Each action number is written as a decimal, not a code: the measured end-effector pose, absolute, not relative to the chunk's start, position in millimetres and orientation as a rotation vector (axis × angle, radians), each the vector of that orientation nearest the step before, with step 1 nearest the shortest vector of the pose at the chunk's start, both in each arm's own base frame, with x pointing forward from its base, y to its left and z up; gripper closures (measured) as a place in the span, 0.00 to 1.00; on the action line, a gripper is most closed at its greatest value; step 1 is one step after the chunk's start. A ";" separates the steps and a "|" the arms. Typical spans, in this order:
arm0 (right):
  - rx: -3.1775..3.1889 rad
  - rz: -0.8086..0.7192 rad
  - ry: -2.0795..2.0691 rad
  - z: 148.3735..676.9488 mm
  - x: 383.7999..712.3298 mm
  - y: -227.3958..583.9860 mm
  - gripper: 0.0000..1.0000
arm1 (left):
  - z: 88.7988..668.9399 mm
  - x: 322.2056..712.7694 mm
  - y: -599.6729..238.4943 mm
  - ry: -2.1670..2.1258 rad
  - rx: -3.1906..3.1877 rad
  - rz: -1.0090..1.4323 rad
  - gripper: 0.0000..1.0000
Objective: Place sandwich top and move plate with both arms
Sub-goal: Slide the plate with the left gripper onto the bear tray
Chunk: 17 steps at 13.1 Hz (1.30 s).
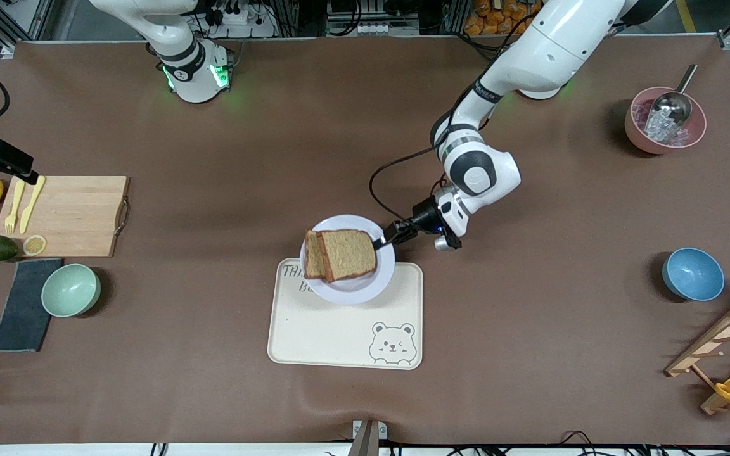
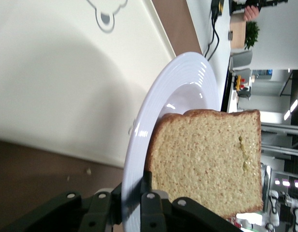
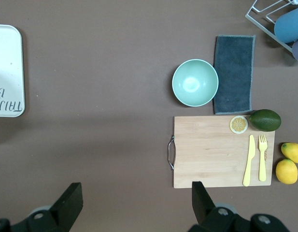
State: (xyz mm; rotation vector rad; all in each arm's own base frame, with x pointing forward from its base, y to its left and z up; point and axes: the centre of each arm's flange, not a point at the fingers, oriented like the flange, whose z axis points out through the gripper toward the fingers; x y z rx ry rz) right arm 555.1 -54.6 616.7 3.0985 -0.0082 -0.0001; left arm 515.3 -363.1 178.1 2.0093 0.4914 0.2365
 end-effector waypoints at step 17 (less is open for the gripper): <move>3.099 -0.007 -0.007 614.2 556.7 -51.9 0.00 | 131.1 564.9 -382.5 0.648 2.066 0.306 0.74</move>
